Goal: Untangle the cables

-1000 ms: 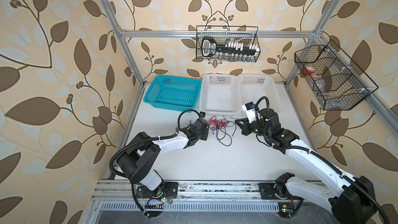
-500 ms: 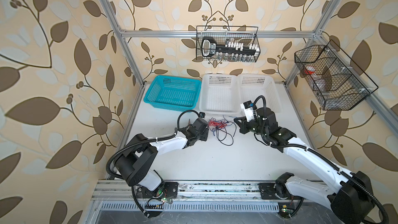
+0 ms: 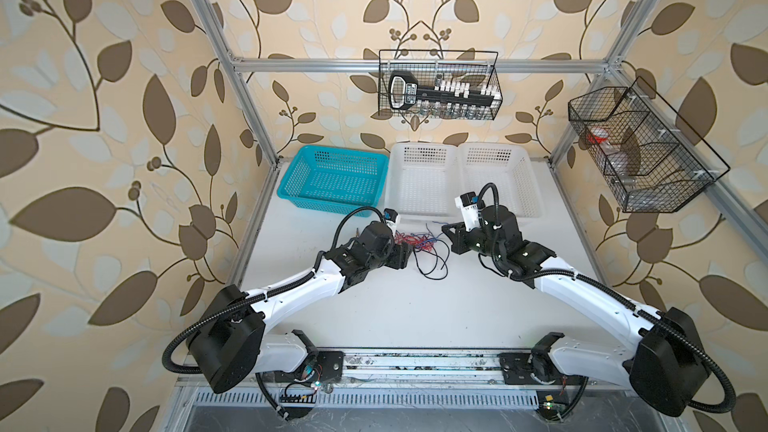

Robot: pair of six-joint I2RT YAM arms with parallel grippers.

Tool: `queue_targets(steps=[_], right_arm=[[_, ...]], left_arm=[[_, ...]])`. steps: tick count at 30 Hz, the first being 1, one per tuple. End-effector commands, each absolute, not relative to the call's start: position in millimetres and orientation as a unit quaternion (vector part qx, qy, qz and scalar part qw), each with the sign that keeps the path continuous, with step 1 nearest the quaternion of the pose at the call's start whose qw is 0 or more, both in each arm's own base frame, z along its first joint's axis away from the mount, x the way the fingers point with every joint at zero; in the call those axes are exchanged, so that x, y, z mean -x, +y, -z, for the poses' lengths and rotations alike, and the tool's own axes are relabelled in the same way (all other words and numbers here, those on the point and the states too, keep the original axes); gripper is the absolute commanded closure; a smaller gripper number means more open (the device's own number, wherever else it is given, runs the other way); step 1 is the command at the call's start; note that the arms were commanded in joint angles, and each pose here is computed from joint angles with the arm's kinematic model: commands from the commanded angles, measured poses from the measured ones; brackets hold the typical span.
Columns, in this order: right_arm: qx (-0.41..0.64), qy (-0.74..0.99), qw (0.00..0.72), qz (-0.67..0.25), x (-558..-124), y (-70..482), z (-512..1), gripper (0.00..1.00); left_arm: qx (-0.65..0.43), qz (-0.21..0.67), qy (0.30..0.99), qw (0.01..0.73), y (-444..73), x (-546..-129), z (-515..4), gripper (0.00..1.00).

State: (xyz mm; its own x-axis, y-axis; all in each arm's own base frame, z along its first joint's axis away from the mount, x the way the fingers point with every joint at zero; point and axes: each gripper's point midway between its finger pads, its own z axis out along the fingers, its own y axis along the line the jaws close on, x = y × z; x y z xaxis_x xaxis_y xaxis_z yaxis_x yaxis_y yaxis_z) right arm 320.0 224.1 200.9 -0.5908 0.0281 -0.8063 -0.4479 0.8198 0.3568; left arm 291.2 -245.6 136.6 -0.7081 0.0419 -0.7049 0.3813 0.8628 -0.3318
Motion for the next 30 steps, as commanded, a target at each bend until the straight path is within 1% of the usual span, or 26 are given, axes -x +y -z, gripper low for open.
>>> queue_targets(steps=[1, 9, 14, 17, 18, 23, 25, 27, 30], right_arm=[[0.098, 0.829, 0.467, -0.293, -330, 229, -228, 1.00], [0.084, 0.827, 0.467, -0.302, -334, 231, -227, 1.00], [0.085, 0.825, 0.467, -0.308, -332, 234, -228, 1.00], [0.089, 0.822, 0.467, -0.314, -331, 236, -232, 1.00], [0.091, 0.822, 0.466, -0.315, -329, 237, -232, 1.00], [0.097, 0.820, 0.463, -0.324, -322, 239, -235, 1.00], [0.098, 0.819, 0.463, -0.326, -319, 239, -236, 1.00], [0.098, 0.818, 0.463, -0.328, -315, 238, -236, 1.00], [0.098, 0.817, 0.466, -0.325, -311, 234, -239, 1.00]], left_arm=[[-0.095, 0.274, 0.892, 0.348, -259, -292, -148, 0.31], [-0.067, 0.334, 0.886, 0.315, -281, -288, -149, 0.37], [-0.055, 0.356, 0.881, 0.306, -295, -292, -144, 0.38], [-0.047, 0.351, 0.881, 0.313, -297, -297, -145, 0.39], [-0.042, 0.341, 0.888, 0.305, -297, -300, -134, 0.40], [-0.019, 0.326, 0.889, 0.320, -294, -312, -131, 0.43], [-0.014, 0.325, 0.888, 0.325, -294, -315, -131, 0.46], [-0.008, 0.318, 0.889, 0.329, -293, -318, -129, 0.54], [-0.002, 0.298, 0.897, 0.327, -288, -321, -121, 0.77]])
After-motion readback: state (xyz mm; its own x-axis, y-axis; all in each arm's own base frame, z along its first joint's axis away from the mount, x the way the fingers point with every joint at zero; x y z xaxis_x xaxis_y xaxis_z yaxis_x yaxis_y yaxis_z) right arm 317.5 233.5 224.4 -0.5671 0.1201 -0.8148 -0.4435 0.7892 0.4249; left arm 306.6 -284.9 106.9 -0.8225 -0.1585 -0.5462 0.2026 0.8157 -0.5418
